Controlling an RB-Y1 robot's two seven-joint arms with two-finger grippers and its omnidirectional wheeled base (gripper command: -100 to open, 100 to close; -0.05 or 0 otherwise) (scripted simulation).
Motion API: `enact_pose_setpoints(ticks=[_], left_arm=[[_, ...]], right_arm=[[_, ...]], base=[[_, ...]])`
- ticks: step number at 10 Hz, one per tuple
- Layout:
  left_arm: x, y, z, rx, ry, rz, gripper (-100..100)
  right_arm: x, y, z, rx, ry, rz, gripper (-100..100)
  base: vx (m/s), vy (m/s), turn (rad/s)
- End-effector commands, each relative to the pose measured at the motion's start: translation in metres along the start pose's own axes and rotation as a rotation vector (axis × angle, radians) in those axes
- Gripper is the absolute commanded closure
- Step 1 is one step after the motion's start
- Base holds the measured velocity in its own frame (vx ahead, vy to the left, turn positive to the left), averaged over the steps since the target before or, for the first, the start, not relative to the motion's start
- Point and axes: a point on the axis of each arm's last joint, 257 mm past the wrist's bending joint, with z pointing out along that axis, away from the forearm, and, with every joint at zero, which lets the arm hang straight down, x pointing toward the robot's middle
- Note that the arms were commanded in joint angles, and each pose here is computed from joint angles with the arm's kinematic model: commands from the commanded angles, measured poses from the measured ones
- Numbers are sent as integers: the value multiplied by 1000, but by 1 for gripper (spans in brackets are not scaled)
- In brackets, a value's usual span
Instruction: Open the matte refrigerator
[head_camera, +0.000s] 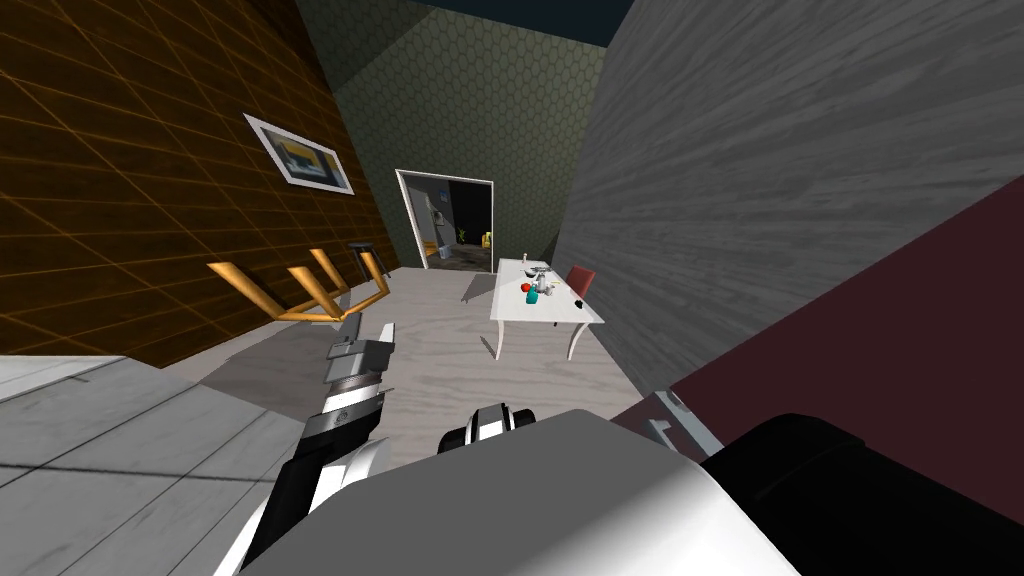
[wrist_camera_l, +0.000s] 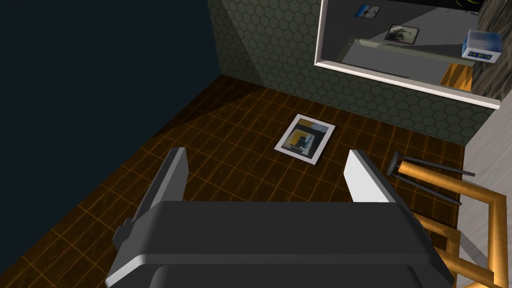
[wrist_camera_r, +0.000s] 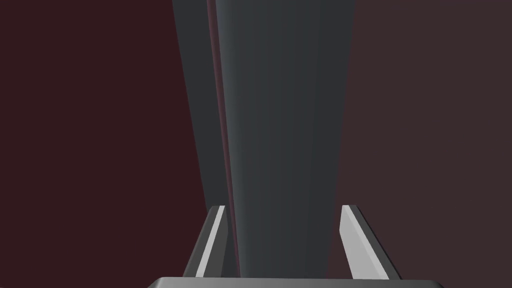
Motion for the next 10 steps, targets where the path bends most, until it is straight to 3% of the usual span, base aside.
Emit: enact_pose_setpoints(ticks=[1, 3, 5, 6, 8, 10], left_arm=[[0, 0, 0, 0, 0, 0, 0], [0, 0, 0, 0, 0, 0, 0], [0, 0, 0, 0, 0, 0, 0], [0, 0, 0, 0, 0, 0, 0], [0, 0, 0, 0, 0, 0, 0], [0, 0, 0, 0, 0, 0, 0]], right_arm=[[-14, 12, -4, -40, -13, 14, 100], [-27, 19, -7, -68, -30, 16, 100], [-37, 15, -4, -53, -63, 26, 100], [-44, 22, -6, -80, -59, 26, 100], [-56, 17, -4, -63, -96, 35, 100], [-65, 22, -4, -83, -97, 36, 100]], base=[[16, 50, -110], [10, 36, -110], [8, 40, -68], [-2, 34, -194], [6, 38, -68], [1, 17, -91]])
